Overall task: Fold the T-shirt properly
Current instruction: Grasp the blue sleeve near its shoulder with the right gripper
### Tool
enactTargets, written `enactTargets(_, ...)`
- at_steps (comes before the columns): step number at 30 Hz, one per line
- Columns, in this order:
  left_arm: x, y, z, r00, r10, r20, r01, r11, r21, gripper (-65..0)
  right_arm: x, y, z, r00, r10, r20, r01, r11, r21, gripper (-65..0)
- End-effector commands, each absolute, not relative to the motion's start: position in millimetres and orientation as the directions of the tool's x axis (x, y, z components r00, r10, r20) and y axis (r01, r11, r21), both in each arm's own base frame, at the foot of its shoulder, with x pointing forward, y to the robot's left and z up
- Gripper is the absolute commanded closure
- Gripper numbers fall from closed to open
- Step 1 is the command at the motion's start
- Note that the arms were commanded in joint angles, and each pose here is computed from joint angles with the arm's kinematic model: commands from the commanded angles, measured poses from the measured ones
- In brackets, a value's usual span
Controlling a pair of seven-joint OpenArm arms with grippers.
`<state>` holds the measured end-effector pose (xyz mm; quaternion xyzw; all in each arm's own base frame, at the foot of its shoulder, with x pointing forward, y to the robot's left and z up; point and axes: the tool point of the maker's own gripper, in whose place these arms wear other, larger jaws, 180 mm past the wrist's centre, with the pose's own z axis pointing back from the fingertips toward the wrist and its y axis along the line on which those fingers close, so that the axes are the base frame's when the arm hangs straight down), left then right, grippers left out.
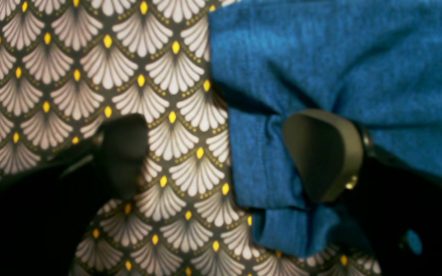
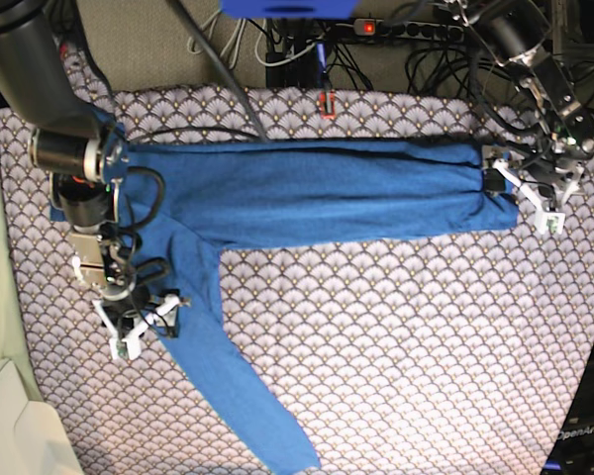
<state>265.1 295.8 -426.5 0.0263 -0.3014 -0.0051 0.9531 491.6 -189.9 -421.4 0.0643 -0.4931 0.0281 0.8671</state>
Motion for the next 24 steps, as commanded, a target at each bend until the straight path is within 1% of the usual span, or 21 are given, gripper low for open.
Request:
enactTargets(1, 257.8, 298.1, -431.2, 0.847, -0.046, 0.530, 0.007, 0.997, 0.076, -61.4, 507.8, -197.2, -399.0, 0.463, -0.016, 0.886, -0.103, 0.992, 0.072, -40.2)
enactTargets(7, 259.8, 298.1, -430.0, 0.845, -0.046, 0.534, 0.007, 0.997, 0.076, -61.4, 507.6, -195.9, -399.2, 0.464, -0.011, 0.886, -0.110, 0.991, 0.070, -39.8)
enactTargets(8, 259.8, 298.1, -430.0, 0.845, -0.046, 0.534, 0.007, 0.997, 0.076, -61.4, 507.7, -194.9, -399.3, 0.464, -0.011, 0.886, -0.111, 0.991, 0.071, -39.4)
enactTargets(10, 259.8, 298.1, -430.0, 0.845, -0.046, 0.534, 0.007, 0.997, 0.076, -61.4, 507.8, -193.9, -399.4, 0.464, -0.012, 0.886, -0.112, 0.991, 0.072, -36.3)
enactTargets(12, 260.0, 297.7, -430.0, 0.845, -0.048, 0.533, 0.008, 0.997, 0.076, -61.4, 507.7, -193.6, -399.3, 0.464, -0.012, 0.886, -0.114, 0.991, 0.073, -30.3)
enactTargets(14, 260.2, 297.3, -430.0, 0.845, -0.049, 0.533, 0.010, 0.997, 0.076, -61.4, 507.8, -192.7, -399.4, 0.464, -0.012, 0.886, -0.115, 0.991, 0.074, -22.5)
enactTargets(17, 260.4, 296.9, -430.1, 0.845, -0.050, 0.533, 0.011, 0.997, 0.076, -61.4, 507.5, -192.6, -399.9, 0.465, -0.013, 0.885, -0.115, 0.991, 0.075, -7.9)
enactTargets(19, 260.4, 296.9, -430.1, 0.845, -0.050, 0.533, 0.011, 0.997, 0.076, -61.4, 507.5, -192.6, -399.9, 0.465, -0.013, 0.885, -0.115, 0.991, 0.075, 0.0)
enactTargets(24, 260.8, 296.7, -430.1, 0.844, -0.050, 0.534, 0.011, 0.997, 0.075, -61.4, 501.1, -194.4, -406.4, 0.472, -0.009, 0.881, -0.113, 0.991, 0.070, 0.0)
